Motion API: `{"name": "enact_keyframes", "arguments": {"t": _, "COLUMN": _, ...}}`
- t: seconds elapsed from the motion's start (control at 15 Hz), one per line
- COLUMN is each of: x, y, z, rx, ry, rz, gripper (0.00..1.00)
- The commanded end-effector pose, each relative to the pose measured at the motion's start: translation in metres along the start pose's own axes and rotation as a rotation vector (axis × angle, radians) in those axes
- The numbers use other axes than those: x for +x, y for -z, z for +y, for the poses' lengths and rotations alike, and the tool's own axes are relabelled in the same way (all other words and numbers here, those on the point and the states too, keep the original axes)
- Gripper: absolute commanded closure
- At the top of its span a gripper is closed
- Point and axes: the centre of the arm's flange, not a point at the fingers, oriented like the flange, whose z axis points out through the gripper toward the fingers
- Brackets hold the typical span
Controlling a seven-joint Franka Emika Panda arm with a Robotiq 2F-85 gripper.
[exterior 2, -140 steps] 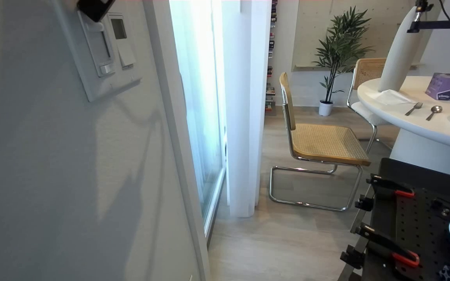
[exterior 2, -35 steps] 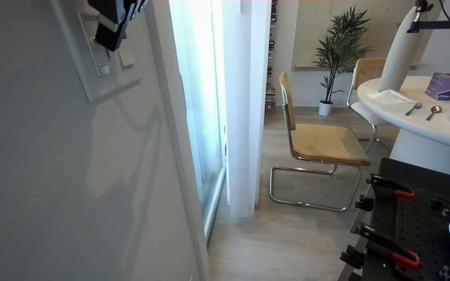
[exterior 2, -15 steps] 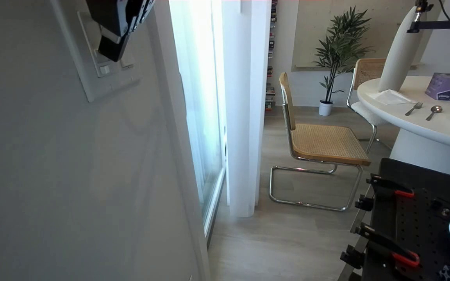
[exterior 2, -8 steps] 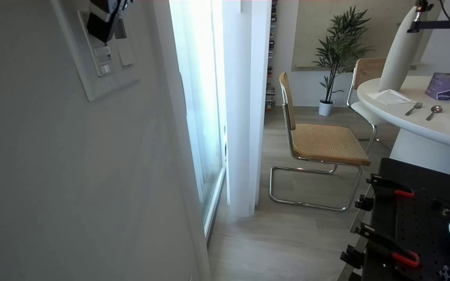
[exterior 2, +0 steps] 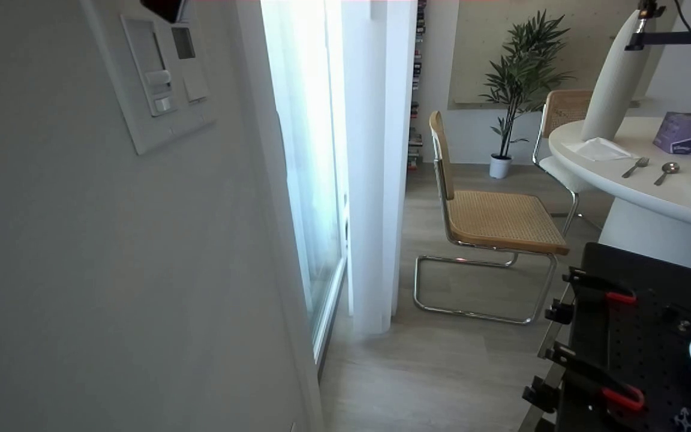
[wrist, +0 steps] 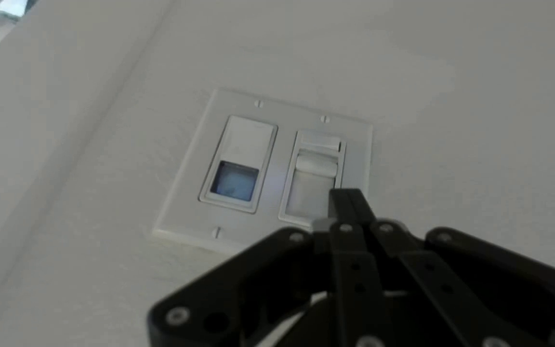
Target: Turn off the switch on the left
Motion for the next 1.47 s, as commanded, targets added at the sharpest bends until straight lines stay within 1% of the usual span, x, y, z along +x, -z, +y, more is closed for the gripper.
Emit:
{"name": "enact_keyframes", "arguments": {"t": 0.0, "x": -0.012, "y": 0.050, "z": 0.010, "rx": -0.008, "ry": 0.002, "rz": -0.066, "gripper": 1.00}}
{"name": "enact_keyframes", "arguments": {"t": 0.2, "x": -0.029, "y": 0.084, "z": 0.010, "rx": -0.024, "ry": -0.014, "rz": -0.126, "gripper": 1.00}}
{"name": "enact_keyframes", "arguments": {"t": 0.4, "x": -0.051, "y": 0.120, "z": -0.001, "rx": -0.030, "ry": -0.034, "rz": -0.163, "gripper": 1.00}}
{"name": "enact_keyframes", "arguments": {"t": 0.53, "x": -0.066, "y": 0.143, "z": -0.014, "rx": -0.027, "ry": -0.039, "rz": -0.158, "gripper": 1.00}}
{"name": "enact_keyframes", "arguments": {"t": 0.6, "x": -0.072, "y": 0.156, "z": -0.024, "rx": -0.027, "ry": -0.044, "rz": -0.142, "gripper": 1.00}}
{"name": "enact_keyframes", "arguments": {"t": 0.67, "x": -0.078, "y": 0.165, "z": -0.035, "rx": -0.024, "ry": -0.046, "rz": -0.129, "gripper": 0.74}}
{"name": "enact_keyframes", "arguments": {"t": 0.73, "x": -0.087, "y": 0.174, "z": -0.046, "rx": -0.016, "ry": -0.045, "rz": -0.120, "gripper": 0.72}}
{"name": "enact_keyframes", "arguments": {"t": 0.8, "x": -0.095, "y": 0.180, "z": -0.057, "rx": -0.014, "ry": -0.046, "rz": -0.108, "gripper": 0.66}}
{"name": "enact_keyframes", "arguments": {"t": 0.93, "x": -0.106, "y": 0.193, "z": -0.077, "rx": -0.020, "ry": -0.060, "rz": -0.072, "gripper": 0.51}}
{"name": "enact_keyframes", "arguments": {"t": 1.07, "x": -0.116, "y": 0.201, "z": -0.096, "rx": -0.079, "ry": -0.084, "rz": -0.021, "gripper": 0.35}}
{"name": "enact_keyframes", "arguments": {"t": 1.13, "x": -0.120, "y": 0.204, "z": -0.104, "rx": -0.115, "ry": -0.112, "rz": 0.028, "gripper": 0.28}}
{"name": "enact_keyframes", "arguments": {"t": 1.2, "x": -0.122, "y": 0.207, "z": -0.112, "rx": -0.133, "ry": -0.134, "rz": 0.059, "gripper": 0.20}}
{"name": "enact_keyframes", "arguments": {"t": 1.33, "x": -0.121, "y": 0.206, "z": -0.124, "rx": -0.171, "ry": -0.156, "rz": 0.091, "gripper": 0.05}}
{"name": "enact_keyframes", "arguments": {"t": 1.4, "x": -0.121, "y": 0.205, "z": -0.128, "rx": -0.190, "ry": -0.162, "rz": 0.105, "gripper": 0.01}}
